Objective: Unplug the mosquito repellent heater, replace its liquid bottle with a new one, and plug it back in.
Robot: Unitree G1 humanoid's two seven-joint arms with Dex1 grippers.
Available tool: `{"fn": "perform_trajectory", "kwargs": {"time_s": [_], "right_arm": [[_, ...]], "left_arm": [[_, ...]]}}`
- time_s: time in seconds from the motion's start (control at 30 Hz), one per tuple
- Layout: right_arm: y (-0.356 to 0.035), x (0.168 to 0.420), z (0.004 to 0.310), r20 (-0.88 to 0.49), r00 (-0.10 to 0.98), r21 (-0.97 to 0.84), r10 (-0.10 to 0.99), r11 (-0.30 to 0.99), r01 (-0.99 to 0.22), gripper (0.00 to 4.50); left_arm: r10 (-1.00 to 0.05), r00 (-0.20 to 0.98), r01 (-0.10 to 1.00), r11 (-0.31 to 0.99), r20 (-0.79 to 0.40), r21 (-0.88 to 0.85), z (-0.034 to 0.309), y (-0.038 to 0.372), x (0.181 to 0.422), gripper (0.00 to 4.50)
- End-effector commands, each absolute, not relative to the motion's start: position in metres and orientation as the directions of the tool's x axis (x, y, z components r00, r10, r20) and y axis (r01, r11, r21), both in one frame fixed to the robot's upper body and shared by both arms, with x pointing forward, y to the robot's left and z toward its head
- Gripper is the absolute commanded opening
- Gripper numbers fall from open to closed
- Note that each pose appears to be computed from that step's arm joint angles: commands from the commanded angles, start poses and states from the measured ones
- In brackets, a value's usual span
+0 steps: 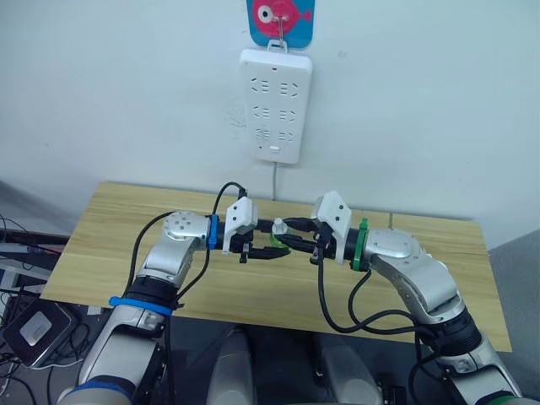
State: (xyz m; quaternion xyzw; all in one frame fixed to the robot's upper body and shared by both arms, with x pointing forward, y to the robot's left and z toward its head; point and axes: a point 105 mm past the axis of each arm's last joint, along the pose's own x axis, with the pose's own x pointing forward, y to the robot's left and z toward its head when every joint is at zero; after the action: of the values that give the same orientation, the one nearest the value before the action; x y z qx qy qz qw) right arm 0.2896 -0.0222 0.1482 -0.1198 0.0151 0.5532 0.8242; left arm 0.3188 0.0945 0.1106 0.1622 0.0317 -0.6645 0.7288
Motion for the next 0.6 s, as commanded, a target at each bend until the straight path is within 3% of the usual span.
{"fn": "perform_trajectory", "kwargs": {"time_s": [0.03, 0.13, 0.2, 0.33, 0.43, 0.57, 0.6], "right_arm": [[-0.012, 0.276, 0.165, -0.100, 0.291, -0.187, 0.952, 0.269, -0.945, 1.04], [-0.007, 0.264, 0.172, -0.108, 0.129, -0.202, 0.986, 0.105, -0.974, 1.04], [-0.008, 0.254, 0.173, -0.142, -0.043, -0.227, 0.989, -0.074, -0.971, 1.04], [-0.016, 0.260, 0.170, -0.233, -0.279, -0.247, 0.932, -0.334, -0.910, 1.04], [-0.015, 0.273, 0.170, -0.292, -0.339, -0.277, 0.894, -0.418, -0.865, 1.04], [-0.023, 0.283, 0.174, -0.307, -0.333, -0.282, 0.891, -0.419, -0.863, 1.04], [-0.027, 0.285, 0.175, -0.310, -0.323, -0.278, 0.894, -0.411, -0.868, 1.76]], "left_arm": [[-0.962, 0.062, 0.974, 0.000, -0.265, 0.227, 0.113, 0.091, 0.305, 2.23], [-0.960, 0.007, 0.968, -0.064, -0.282, 0.244, 0.114, 0.089, 0.292, 2.23], [-0.951, -0.049, 0.958, -0.131, -0.306, 0.255, 0.112, 0.088, 0.281, 2.23], [-0.924, -0.155, 0.938, -0.248, -0.349, 0.241, 0.109, 0.088, 0.260, 2.23], [-0.913, -0.190, 0.930, -0.284, -0.361, 0.231, 0.107, 0.087, 0.251, 2.23], [-0.920, -0.169, 0.938, -0.261, -0.355, 0.229, 0.107, 0.088, 0.254, 2.23], [-0.922, -0.158, 0.940, -0.250, -0.353, 0.231, 0.107, 0.089, 0.256, 2.23]]}}
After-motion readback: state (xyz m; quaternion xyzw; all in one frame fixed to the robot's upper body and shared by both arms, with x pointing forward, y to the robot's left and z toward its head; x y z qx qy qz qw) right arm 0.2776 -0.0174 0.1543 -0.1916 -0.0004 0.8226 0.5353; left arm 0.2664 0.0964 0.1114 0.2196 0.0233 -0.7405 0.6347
